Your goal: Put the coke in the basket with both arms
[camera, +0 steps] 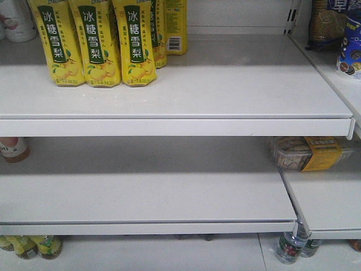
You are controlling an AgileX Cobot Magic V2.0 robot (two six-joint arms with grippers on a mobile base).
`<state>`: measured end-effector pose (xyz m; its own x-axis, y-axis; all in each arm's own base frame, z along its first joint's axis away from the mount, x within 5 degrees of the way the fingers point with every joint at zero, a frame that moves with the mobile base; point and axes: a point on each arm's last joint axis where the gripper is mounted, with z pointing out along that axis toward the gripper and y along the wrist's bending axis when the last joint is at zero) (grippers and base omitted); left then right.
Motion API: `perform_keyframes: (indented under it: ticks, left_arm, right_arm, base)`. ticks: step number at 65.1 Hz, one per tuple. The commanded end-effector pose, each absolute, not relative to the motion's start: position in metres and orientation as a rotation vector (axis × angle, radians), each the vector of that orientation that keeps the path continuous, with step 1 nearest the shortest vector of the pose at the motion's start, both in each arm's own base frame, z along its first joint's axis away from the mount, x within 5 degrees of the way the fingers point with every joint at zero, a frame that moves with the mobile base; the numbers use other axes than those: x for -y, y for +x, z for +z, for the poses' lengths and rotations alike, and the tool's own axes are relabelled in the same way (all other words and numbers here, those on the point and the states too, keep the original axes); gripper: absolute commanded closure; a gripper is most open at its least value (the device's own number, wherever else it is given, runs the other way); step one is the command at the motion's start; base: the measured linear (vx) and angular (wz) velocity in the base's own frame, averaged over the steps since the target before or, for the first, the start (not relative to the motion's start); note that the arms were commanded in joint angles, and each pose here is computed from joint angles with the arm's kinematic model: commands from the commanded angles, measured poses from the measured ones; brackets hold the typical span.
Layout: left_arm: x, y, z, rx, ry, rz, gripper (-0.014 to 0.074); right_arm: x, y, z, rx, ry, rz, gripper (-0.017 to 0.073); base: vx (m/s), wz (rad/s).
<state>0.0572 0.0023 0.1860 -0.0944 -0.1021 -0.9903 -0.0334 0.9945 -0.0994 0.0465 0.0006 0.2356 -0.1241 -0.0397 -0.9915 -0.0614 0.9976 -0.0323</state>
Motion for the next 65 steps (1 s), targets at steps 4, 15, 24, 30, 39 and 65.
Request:
perform_keyframes:
  ticks: [4, 15, 24, 30, 39, 65]
  left_arm:
    - [-0.0009, 0.0559, 0.1994, -1.514, -0.061, -0.043, 0.0599]
    - [-0.0009, 0.0559, 0.1989, -1.519, -0.064, -0.045, 0.0599]
    - [-0.0009, 0.0559, 0.1987, -1.521, -0.064, -0.045, 0.0599]
    - [-0.0009, 0.0559, 0.1987, -1.521, -0.065, -0.045, 0.0599]
    - [-0.0009, 0.0559, 0.1987, -1.521, -0.065, -0.045, 0.0599]
    - [-0.0007, 0.0558, 0.2001, -1.506, -0.038, -0.021, 0.0599]
  right_arm:
    - [-0.001, 0.0464, 0.2499, -1.612, -0.087, 0.01, 0.0569]
    - [-0.001, 0.0464, 0.2499, -1.612, -0.087, 0.01, 0.0569]
    - [-0.001, 0.0464, 0.2499, -1.612, -0.087, 0.01, 0.0569]
    - [-0.001, 0.0464, 0.2499, -1.612, -0.087, 0.01, 0.0569]
    - [-0.001, 0.0464, 0.2499, -1.612, -0.087, 0.01, 0.0569]
    - [-0.0009, 0.0464, 0.2498, -1.613, -0.087, 0.01, 0.0569]
  base:
    - [0.0, 0.0]
    - [0.0, 0.0]
    - [0.0, 0.0]
    - [0.0, 0.0]
    - [0.0, 0.0]
    - [0.0, 0.0]
